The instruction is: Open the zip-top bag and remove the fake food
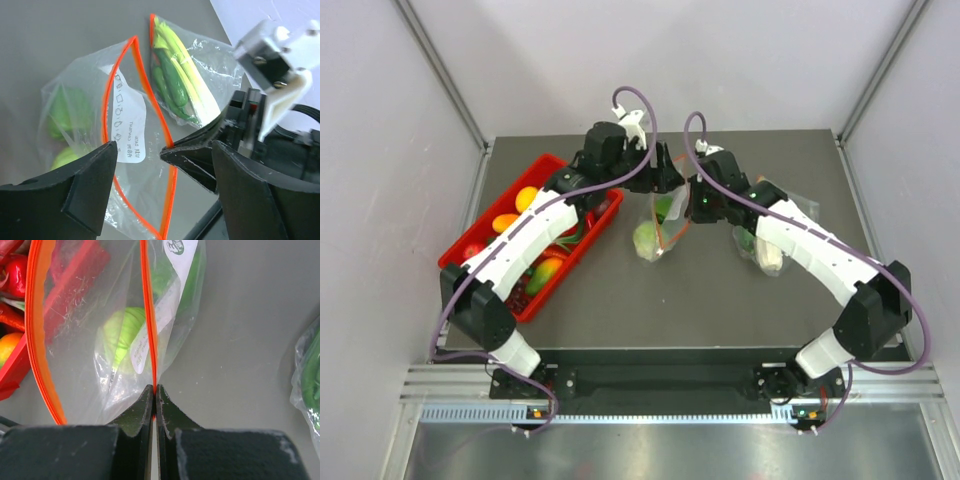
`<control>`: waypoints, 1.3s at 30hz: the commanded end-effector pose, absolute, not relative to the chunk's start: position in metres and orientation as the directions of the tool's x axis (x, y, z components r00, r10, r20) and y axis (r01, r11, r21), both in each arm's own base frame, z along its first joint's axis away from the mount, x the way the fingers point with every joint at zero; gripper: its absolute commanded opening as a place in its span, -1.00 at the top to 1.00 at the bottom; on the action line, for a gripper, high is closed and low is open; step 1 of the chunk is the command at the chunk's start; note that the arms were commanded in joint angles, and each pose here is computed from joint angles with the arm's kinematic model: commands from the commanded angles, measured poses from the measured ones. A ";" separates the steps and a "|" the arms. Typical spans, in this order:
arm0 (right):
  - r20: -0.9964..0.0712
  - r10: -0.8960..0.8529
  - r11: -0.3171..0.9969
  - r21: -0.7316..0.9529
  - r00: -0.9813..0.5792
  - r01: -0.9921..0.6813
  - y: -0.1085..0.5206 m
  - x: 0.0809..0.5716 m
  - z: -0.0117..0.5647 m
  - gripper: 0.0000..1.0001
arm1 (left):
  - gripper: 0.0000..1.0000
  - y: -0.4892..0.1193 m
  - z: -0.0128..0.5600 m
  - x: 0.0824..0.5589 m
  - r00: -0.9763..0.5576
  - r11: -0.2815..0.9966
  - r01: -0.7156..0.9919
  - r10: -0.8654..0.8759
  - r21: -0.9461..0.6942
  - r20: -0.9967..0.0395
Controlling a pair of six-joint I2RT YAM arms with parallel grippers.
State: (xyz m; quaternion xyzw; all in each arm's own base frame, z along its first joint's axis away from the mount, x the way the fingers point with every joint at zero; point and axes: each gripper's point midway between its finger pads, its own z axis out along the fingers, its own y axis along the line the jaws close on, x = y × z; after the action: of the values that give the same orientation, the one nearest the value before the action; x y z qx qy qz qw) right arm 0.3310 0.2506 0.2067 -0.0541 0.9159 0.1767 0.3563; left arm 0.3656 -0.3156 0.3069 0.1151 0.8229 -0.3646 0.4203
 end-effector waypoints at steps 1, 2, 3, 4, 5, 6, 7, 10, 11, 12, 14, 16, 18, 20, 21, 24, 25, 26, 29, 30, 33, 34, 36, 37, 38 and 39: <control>-0.723 0.073 0.916 0.320 -0.687 -0.240 0.254 0.328 0.235 1.00 | -0.60 -0.323 0.332 0.369 -0.594 0.664 0.518 -0.175 -0.539 -0.786; -0.723 0.073 0.916 0.320 -0.687 -0.240 0.254 0.328 0.235 1.00 | -0.58 -0.324 0.328 0.367 -0.600 0.658 0.521 -0.171 -0.544 -0.781; -0.722 0.072 0.917 0.319 -0.688 -0.239 0.254 0.327 0.234 1.00 | -0.56 -0.325 0.329 0.367 -0.594 0.653 0.525 -0.178 -0.545 -0.785; -0.722 0.073 0.918 0.318 -0.689 -0.236 0.253 0.327 0.233 1.00 | -0.53 -0.326 0.327 0.367 -0.594 0.653 0.526 -0.177 -0.545 -0.785; -0.720 0.072 0.918 0.318 -0.690 -0.237 0.253 0.327 0.232 1.00 | -0.48 -0.328 0.323 0.367 -0.604 0.644 0.531 -0.168 -0.551 -0.779; -0.719 0.067 0.917 0.317 -0.692 -0.241 0.254 0.326 0.232 1.00 | -0.37 -0.331 0.319 0.366 -0.617 0.637 0.532 -0.158 -0.557 -0.771; -0.720 0.067 0.917 0.317 -0.691 -0.242 0.254 0.327 0.232 1.00 | -0.33 -0.335 0.313 0.365 -0.636 0.627 0.530 -0.152 -0.572 -0.756; -0.717 0.066 0.918 0.316 -0.694 -0.238 0.254 0.327 0.231 1.00 | -0.15 -0.343 0.300 0.362 -0.649 0.626 0.536 -0.123 -0.566 -0.751; -0.718 0.065 0.919 0.314 -0.693 -0.239 0.254 0.327 0.231 1.00 | -0.15 -0.343 0.294 0.364 -0.657 0.633 0.529 -0.117 -0.566 -0.745; -0.719 0.066 0.920 0.313 -0.692 -0.238 0.254 0.327 0.231 1.00 | -0.17 -0.343 0.288 0.367 -0.666 0.646 0.515 -0.113 -0.563 -0.738; -0.719 0.066 0.919 0.314 -0.692 -0.239 0.254 0.327 0.232 1.00 | -0.18 -0.344 0.270 0.369 -0.697 0.667 0.494 -0.080 -0.558 -0.713; -0.718 0.066 0.919 0.314 -0.693 -0.238 0.253 0.325 0.232 1.00 | -0.25 -0.344 0.253 0.372 -0.723 0.692 0.465 -0.064 -0.552 -0.688; -0.722 0.067 0.919 0.314 -0.688 -0.240 0.252 0.324 0.234 1.00 | -0.25 -0.339 0.242 0.377 -0.731 0.726 0.437 -0.058 -0.531 -0.680; -0.721 0.069 0.920 0.314 -0.690 -0.235 0.250 0.323 0.234 1.00 | -0.25 -0.328 0.230 0.385 -0.729 0.784 0.392 -0.055 -0.481 -0.682; -0.723 0.072 0.920 0.315 -0.687 -0.235 0.249 0.322 0.237 1.00 | -0.25 -0.325 0.227 0.387 -0.726 0.798 0.380 -0.055 -0.468 -0.685; -0.732 0.085 0.918 0.321 -0.676 -0.232 0.247 0.319 0.243 1.00 | -0.25 -0.316 0.216 0.391 -0.726 0.835 0.347 -0.050 -0.428 -0.685; -0.733 0.089 0.919 0.322 -0.674 -0.229 0.246 0.319 0.244 1.00 | -0.25 -0.314 0.214 0.390 -0.724 0.839 0.348 -0.042 -0.418 -0.688; -0.734 0.090 0.919 0.322 -0.673 -0.228 0.245 0.318 0.245 1.00 | -0.24 -0.313 0.211 0.389 -0.730 0.844 0.343 -0.037 -0.413 -0.683; -0.737 0.097 0.917 0.328 -0.668 -0.228 0.245 0.317 0.251 1.00 | -0.24 -0.305 0.198 0.389 -0.739 0.868 0.331 -0.006 -0.371 -0.673; -0.739 0.100 0.915 0.332 -0.666 -0.231 0.245 0.316 0.254 1.00 | -0.25 -0.301 0.190 0.387 -0.746 0.876 0.336 0.023 -0.346 -0.665; -0.745 0.103 0.911 0.336 -0.659 -0.237 0.247 0.315 0.260 1.00 | -0.37 -0.293 0.170 0.383 -0.764 0.894 0.355 0.108 -0.275 -0.636; -0.745 0.099 0.912 0.334 -0.660 -0.239 0.247 0.315 0.260 1.00 | -0.38 -0.291 0.169 0.383 -0.764 0.896 0.363 0.129 -0.256 -0.632; -0.744 0.094 0.909 0.335 -0.662 -0.247 0.251 0.316 0.260 1.00 | -0.39 -0.288 0.158 0.382 -0.772 0.904 0.373 0.179 -0.206 -0.610; -0.742 0.089 0.910 0.332 -0.664 -0.248 0.252 0.316 0.259 1.00 | -0.39 -0.290 0.159 0.376 -0.763 0.897 0.405 0.226 -0.175 -0.606; -0.740 0.087 0.909 0.333 -0.667 -0.250 0.254 0.316 0.258 1.00 | -0.39 -0.283 0.159 0.381 -0.742 0.915 0.391 0.250 -0.098 -0.622; -0.738 0.084 0.909 0.332 -0.669 -0.252 0.255 0.316 0.257 1.00 | -0.40 -0.281 0.160 0.381 -0.721 0.911 0.410 0.293 -0.046 -0.628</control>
State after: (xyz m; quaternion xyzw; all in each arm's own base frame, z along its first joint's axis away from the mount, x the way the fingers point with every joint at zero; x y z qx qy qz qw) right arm 0.3152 0.2460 0.2303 -0.0455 0.9044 0.1898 0.3795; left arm 0.3828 -0.2938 0.1570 0.1377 0.9256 -0.1705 0.3086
